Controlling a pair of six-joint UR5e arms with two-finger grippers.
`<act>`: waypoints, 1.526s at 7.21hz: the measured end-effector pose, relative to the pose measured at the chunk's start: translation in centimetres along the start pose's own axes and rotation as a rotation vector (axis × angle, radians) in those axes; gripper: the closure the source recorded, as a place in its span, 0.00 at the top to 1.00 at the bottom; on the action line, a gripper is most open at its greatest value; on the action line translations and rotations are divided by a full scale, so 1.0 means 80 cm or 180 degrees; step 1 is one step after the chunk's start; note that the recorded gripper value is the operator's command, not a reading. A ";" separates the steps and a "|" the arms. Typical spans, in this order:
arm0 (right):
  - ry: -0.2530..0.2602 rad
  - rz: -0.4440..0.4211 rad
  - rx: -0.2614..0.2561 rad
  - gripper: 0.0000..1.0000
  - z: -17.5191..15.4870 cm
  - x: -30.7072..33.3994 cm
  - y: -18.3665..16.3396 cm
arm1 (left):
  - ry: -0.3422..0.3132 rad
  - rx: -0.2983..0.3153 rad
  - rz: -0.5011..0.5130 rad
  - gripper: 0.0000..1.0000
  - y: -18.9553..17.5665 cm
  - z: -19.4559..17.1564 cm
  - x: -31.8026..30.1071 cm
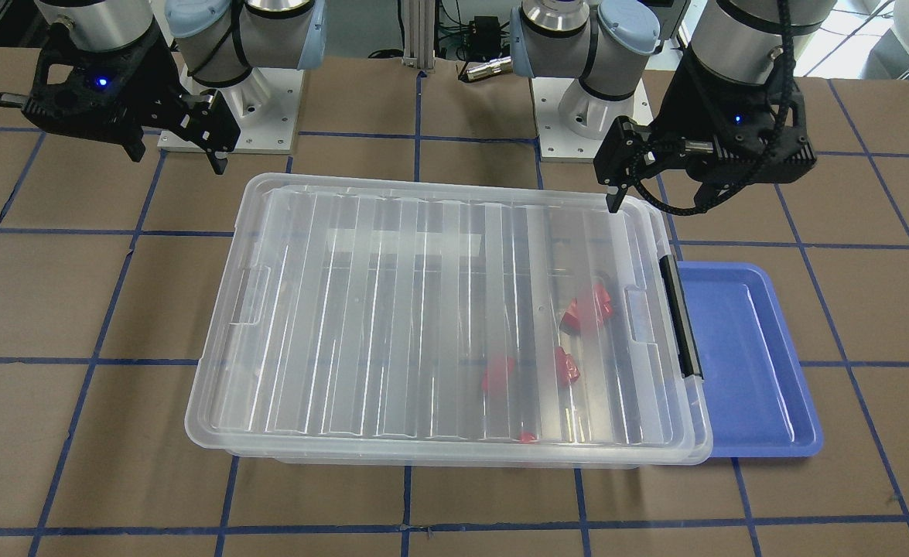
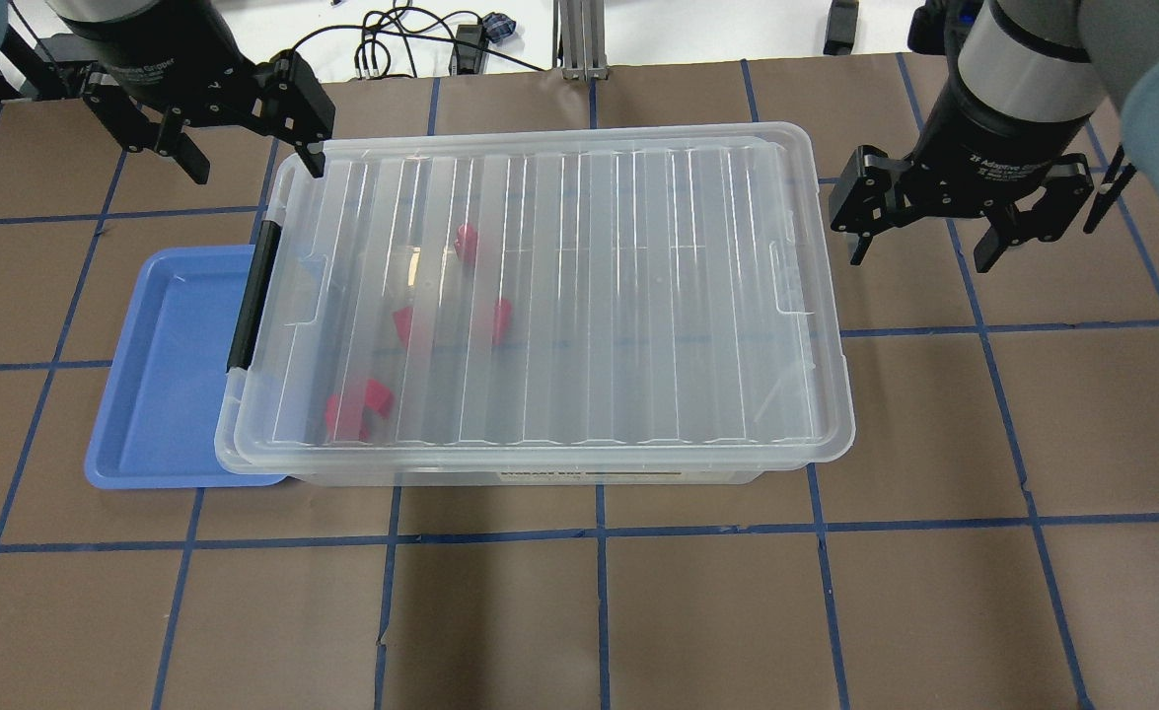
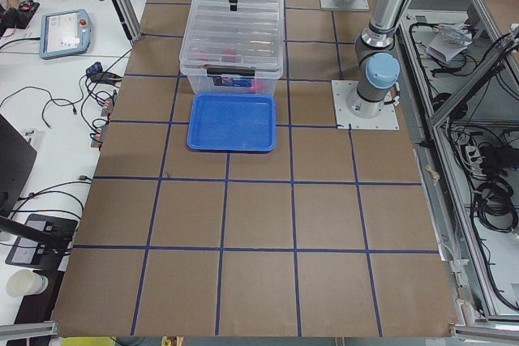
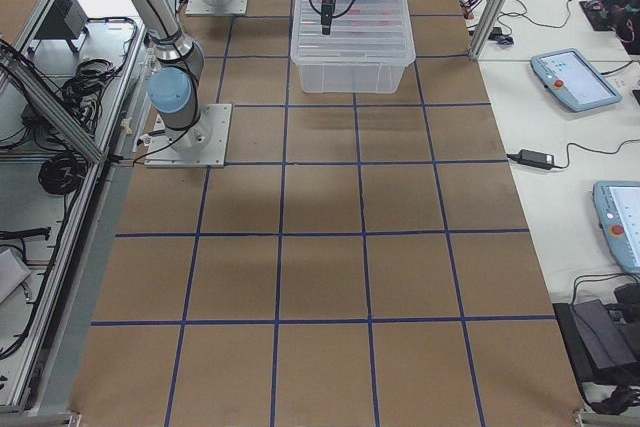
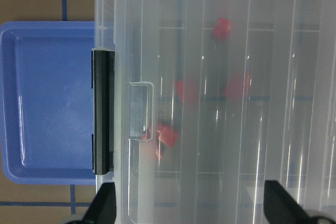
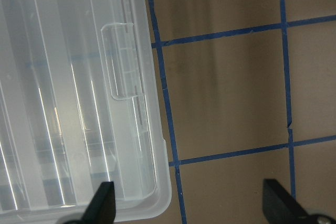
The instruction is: Place red block in blue tray from box
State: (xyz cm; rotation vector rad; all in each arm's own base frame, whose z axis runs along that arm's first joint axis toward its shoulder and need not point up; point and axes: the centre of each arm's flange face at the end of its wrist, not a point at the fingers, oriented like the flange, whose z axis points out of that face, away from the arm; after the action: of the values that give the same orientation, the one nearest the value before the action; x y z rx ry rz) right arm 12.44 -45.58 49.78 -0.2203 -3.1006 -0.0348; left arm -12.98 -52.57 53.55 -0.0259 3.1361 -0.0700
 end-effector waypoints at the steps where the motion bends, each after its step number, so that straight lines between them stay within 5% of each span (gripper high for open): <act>1: -0.0003 0.0004 -0.0002 1.00 0.000 0.001 0.000 | 0.0002 0.0009 0.0000 1.00 0.001 -0.002 0.000; 7: -0.0018 0.0003 -0.0058 1.00 0.012 -0.003 -0.009 | -0.0006 -0.0042 0.0015 1.00 0.007 0.001 0.000; 11: 0.0041 0.0005 -0.0305 1.00 0.090 -0.015 -0.070 | -0.0011 -0.0053 0.0001 1.00 0.010 0.001 0.000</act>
State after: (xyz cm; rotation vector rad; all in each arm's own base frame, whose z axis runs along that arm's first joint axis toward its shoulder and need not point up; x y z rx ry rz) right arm 12.57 -51.14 42.39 -0.2241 -3.0889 -0.1844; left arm -13.03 -51.76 53.41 -0.0256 3.1332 -0.0438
